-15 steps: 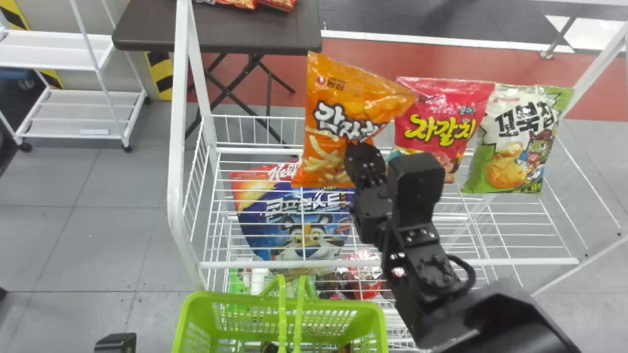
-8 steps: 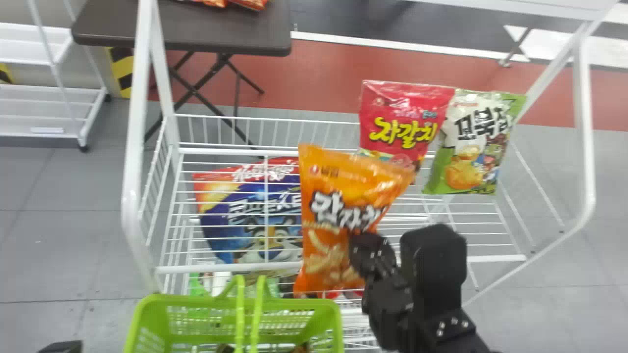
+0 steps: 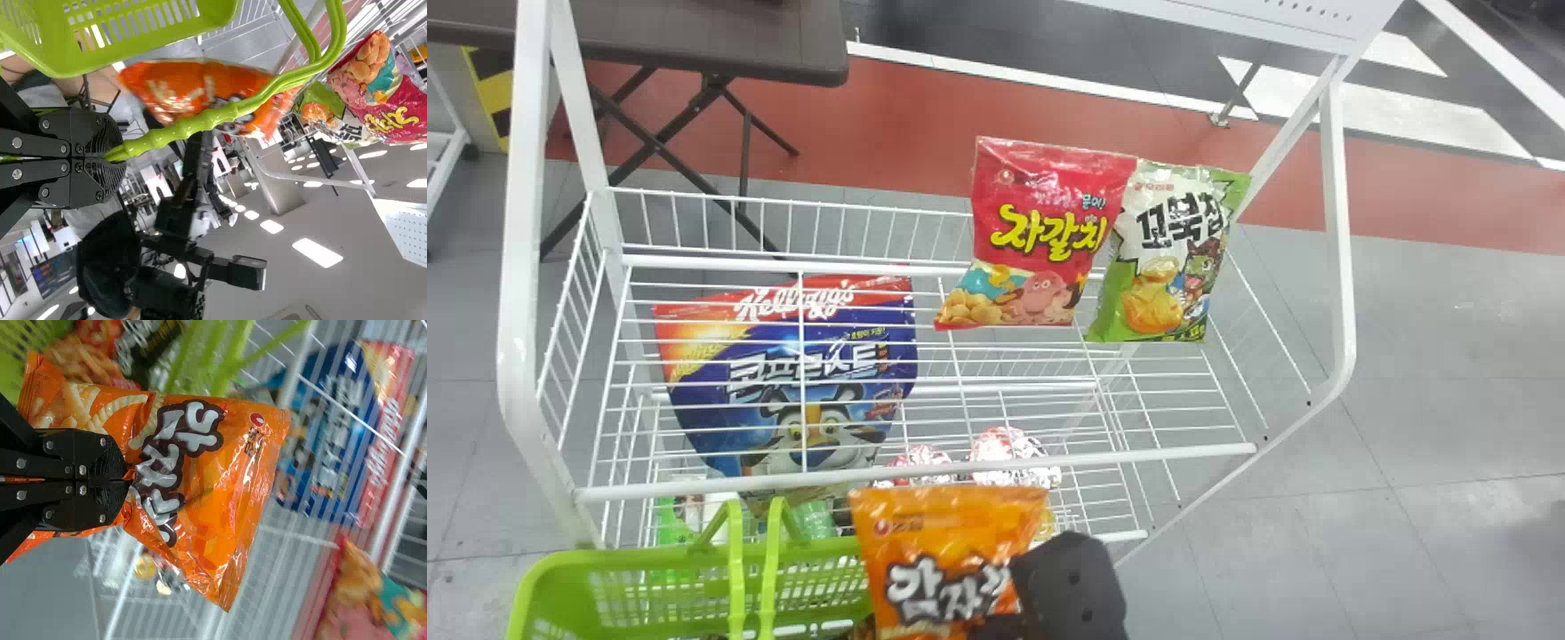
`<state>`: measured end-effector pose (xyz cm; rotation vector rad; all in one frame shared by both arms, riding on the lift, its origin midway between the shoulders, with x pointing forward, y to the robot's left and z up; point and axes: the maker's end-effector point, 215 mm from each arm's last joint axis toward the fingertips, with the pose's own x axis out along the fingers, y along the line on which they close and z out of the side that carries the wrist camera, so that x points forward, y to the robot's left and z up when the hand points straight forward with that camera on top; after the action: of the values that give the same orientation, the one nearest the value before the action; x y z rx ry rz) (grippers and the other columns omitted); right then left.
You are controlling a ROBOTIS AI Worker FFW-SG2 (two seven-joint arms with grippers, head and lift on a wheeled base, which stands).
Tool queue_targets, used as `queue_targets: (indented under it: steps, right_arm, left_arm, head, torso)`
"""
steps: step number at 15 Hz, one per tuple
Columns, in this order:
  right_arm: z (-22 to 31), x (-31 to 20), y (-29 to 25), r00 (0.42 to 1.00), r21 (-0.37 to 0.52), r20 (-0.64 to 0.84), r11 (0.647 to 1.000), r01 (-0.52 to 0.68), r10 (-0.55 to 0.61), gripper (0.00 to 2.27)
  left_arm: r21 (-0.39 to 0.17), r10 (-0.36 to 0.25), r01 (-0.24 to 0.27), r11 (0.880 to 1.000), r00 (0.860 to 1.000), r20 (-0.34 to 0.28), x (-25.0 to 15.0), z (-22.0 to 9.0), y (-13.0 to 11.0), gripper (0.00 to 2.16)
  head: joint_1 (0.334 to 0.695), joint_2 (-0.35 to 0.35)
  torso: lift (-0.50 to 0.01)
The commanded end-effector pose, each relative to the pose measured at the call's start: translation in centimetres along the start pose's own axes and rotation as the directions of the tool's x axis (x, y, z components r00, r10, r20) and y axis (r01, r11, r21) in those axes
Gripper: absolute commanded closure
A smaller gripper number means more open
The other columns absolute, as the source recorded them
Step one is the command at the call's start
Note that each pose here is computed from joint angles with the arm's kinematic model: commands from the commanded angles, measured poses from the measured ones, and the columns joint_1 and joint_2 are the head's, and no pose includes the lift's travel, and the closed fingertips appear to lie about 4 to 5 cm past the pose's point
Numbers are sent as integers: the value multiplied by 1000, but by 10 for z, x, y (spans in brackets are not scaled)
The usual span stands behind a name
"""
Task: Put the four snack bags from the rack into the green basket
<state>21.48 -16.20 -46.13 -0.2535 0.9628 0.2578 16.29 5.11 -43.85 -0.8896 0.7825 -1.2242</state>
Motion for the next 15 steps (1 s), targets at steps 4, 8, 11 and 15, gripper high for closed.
queue_targets:
  steps: [4, 8, 11, 15]
  right_arm:
    - [6, 11, 73, 982, 40, 25, 981, -189, 188, 2209]
    - [6, 30, 100, 969, 37, 12, 968, -247, 247, 2206]
    - [3, 37, 116, 962, 26, 2, 962, -273, 273, 2175]
    - [-4, 40, 111, 966, 28, -6, 966, -258, 258, 394]
  left_arm:
    - [4, -7, 7, 1000, 1000, 0, 5, -2, -2, 1649]
    - [4, -10, 10, 1000, 1000, -3, 5, -4, -5, 1649]
    - [2, -11, 11, 1000, 1000, -5, 6, -5, -6, 1649]
    - [5, -14, 14, 1000, 1000, -6, 7, -4, -7, 1649]
  head:
    - [695, -289]
    - [695, -129]
    - [695, -71]
    - [695, -13]
  torso:
    - [-9]
    - [-9]
    - [-9]
    - [-9]
